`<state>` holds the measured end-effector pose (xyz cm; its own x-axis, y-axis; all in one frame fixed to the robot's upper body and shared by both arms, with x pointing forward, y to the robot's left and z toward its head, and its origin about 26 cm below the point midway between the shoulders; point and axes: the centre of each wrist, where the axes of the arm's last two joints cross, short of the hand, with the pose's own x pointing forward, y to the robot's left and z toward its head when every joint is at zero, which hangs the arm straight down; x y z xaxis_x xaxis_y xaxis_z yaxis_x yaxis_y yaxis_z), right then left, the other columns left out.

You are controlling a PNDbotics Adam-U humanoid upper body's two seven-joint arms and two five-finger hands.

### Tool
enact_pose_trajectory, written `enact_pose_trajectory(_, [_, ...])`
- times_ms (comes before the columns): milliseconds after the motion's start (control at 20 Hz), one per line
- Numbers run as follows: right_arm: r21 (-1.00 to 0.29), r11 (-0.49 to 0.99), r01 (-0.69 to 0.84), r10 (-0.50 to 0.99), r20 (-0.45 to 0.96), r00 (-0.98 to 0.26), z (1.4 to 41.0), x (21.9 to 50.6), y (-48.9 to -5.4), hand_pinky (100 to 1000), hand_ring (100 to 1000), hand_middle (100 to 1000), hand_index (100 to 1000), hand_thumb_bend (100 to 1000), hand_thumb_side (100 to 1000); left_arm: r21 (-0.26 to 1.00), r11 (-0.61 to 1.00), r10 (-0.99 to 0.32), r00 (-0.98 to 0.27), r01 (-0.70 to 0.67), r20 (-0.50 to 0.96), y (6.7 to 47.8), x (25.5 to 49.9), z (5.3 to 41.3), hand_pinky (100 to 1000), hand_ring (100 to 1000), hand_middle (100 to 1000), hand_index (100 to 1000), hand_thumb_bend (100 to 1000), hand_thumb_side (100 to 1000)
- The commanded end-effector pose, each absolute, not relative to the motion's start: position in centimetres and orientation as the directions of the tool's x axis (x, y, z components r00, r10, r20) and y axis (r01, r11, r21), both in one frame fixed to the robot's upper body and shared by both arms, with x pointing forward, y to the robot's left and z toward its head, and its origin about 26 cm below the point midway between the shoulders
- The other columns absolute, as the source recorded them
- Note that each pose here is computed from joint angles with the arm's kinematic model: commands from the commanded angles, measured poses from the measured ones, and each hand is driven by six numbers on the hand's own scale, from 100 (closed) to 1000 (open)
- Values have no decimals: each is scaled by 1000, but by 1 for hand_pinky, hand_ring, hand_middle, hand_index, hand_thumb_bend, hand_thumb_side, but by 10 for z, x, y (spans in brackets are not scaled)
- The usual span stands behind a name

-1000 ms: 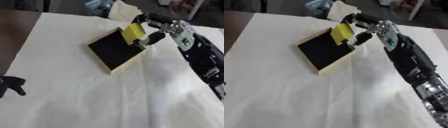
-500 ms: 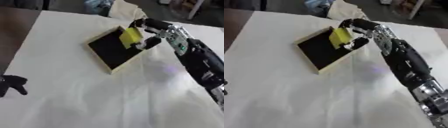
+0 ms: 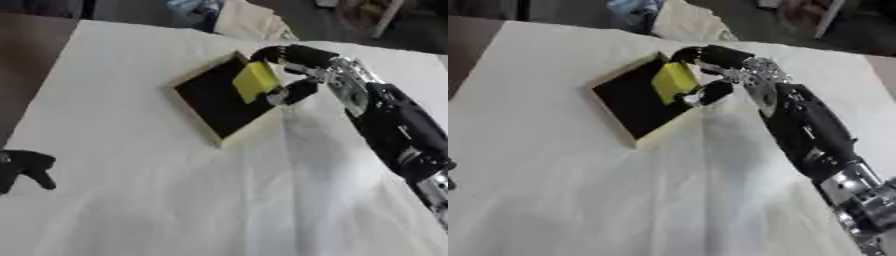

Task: Pick up objects on the table and place them in the box.

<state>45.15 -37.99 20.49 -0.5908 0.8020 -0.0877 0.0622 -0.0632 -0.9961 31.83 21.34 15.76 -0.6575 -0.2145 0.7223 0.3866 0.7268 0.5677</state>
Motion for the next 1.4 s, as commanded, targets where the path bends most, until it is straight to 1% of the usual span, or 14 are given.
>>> enact_pose_trajectory(50, [-987,-93,129,798,-151,-583,226,449,-383,834,863,925,964,491,934,578,725,-210,-679,375,704,213,316,165,786,516,462,710,218,934])
enact_pose_trajectory(200, [-977,-92,193,790,-190,-583,237,446,-381,835,868,928,964,597,976,576,725,-211,-675,376,707,213,316,164,786,516,463,710,218,934])
enact_pose_trajectory(450, [-950,-94,299,759,-263,-596,254,438,-377,837,869,934,965,605,939,573,728,-217,-667,376,713,215,316,161,787,516,463,711,218,932])
enact_pose_trajectory(600, [-937,-74,340,736,-281,-616,261,431,-376,837,857,931,961,554,914,569,732,-224,-658,373,719,217,315,158,787,516,463,711,219,931])
enact_pose_trajectory(650, [-935,-66,348,727,-284,-625,262,428,-377,839,850,930,960,474,863,568,735,-228,-653,371,722,219,315,157,787,517,463,711,219,932])
enact_pose_trajectory(700, [-933,-60,356,714,-289,-637,263,424,-378,839,850,930,960,474,863,566,738,-233,-649,367,725,220,315,156,787,517,463,711,219,932])
enact_pose_trajectory(750, [-931,-52,360,704,-290,-648,264,421,-379,838,838,926,962,503,939,565,740,-237,-645,364,726,221,315,155,787,517,463,711,219,932])
enact_pose_trajectory(800, [-930,-46,365,692,-293,-660,264,418,-380,837,837,925,963,385,831,562,745,-244,-639,358,730,223,314,153,787,517,463,711,219,932])
enact_pose_trajectory(850, [-928,-35,372,677,-295,-674,263,414,-381,837,832,924,963,356,808,559,752,-252,-632,350,733,226,314,151,787,517,464,711,220,932])
enact_pose_trajectory(900, [-925,-19,381,661,-297,-689,262,410,-382,837,828,926,964,599,1000,556,759,-260,-625,339,736,229,314,150,787,517,464,710,220,932])
enact_pose_trajectory(950, [-921,-1,389,644,-299,-705,262,405,-382,838,825,924,967,260,783,553,765,-268,-619,329,738,231,313,149,787,517,464,710,221,930])
enact_pose_trajectory(1300, [-897,110,428,576,-294,-763,263,376,-379,841,824,925,970,211,775,547,784,-288,-610,293,738,237,313,148,787,518,465,710,220,928])
enact_pose_trajectory(1350, [-895,121,429,575,-289,-765,265,373,-375,822,773,886,960,100,779,545,787,-288,-609,289,739,237,313,148,788,527,478,710,221,929])
enact_pose_trajectory(1400, [-888,155,433,581,-272,-767,263,369,-372,818,763,880,957,100,789,540,796,-293,-606,273,739,240,314,149,788,527,478,710,221,929])
